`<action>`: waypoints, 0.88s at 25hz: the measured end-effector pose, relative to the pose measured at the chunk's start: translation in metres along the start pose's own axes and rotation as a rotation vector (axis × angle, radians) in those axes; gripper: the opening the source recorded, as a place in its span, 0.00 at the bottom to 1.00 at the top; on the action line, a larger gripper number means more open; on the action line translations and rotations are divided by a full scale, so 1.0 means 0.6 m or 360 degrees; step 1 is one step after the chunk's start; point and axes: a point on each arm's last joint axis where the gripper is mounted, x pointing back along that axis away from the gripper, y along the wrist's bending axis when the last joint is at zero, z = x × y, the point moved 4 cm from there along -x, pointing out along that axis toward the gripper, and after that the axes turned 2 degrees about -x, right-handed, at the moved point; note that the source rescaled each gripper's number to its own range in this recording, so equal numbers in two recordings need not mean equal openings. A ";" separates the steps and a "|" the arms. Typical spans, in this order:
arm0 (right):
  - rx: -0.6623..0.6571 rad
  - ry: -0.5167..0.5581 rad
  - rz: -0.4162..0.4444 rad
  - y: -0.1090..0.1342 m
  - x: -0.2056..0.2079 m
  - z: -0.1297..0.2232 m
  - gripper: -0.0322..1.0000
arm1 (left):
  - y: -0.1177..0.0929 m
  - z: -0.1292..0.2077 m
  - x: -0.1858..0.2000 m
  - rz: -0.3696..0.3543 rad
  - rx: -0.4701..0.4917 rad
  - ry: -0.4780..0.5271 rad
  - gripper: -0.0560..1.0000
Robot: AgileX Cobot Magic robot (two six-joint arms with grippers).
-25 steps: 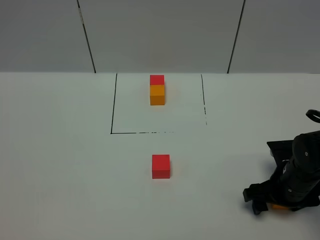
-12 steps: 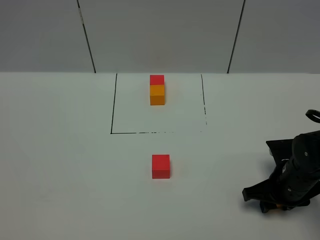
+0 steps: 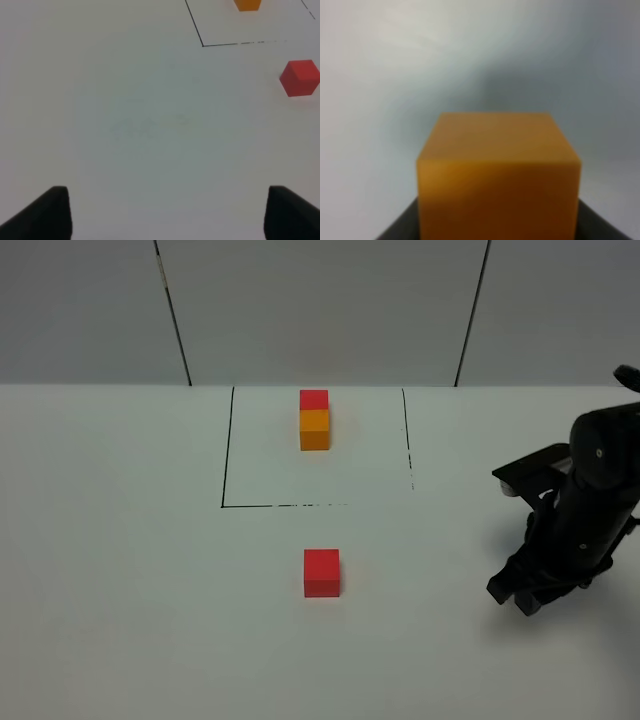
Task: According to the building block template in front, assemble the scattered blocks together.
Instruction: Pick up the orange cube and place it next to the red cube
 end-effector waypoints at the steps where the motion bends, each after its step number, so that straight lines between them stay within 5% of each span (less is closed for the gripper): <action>1: 0.0107 -0.0007 0.0002 0.001 0.010 -0.008 0.03 | 0.000 0.000 0.000 0.0000 0.0000 0.0000 0.72; 10: 0.0928 -0.0006 -0.0010 0.048 0.017 -0.051 0.03 | 0.000 0.000 0.000 0.0000 0.0000 0.0000 0.72; 22: 0.1296 0.0085 -0.0060 0.094 -0.039 -0.133 0.03 | 0.000 0.000 0.000 0.0000 0.0000 0.0000 0.72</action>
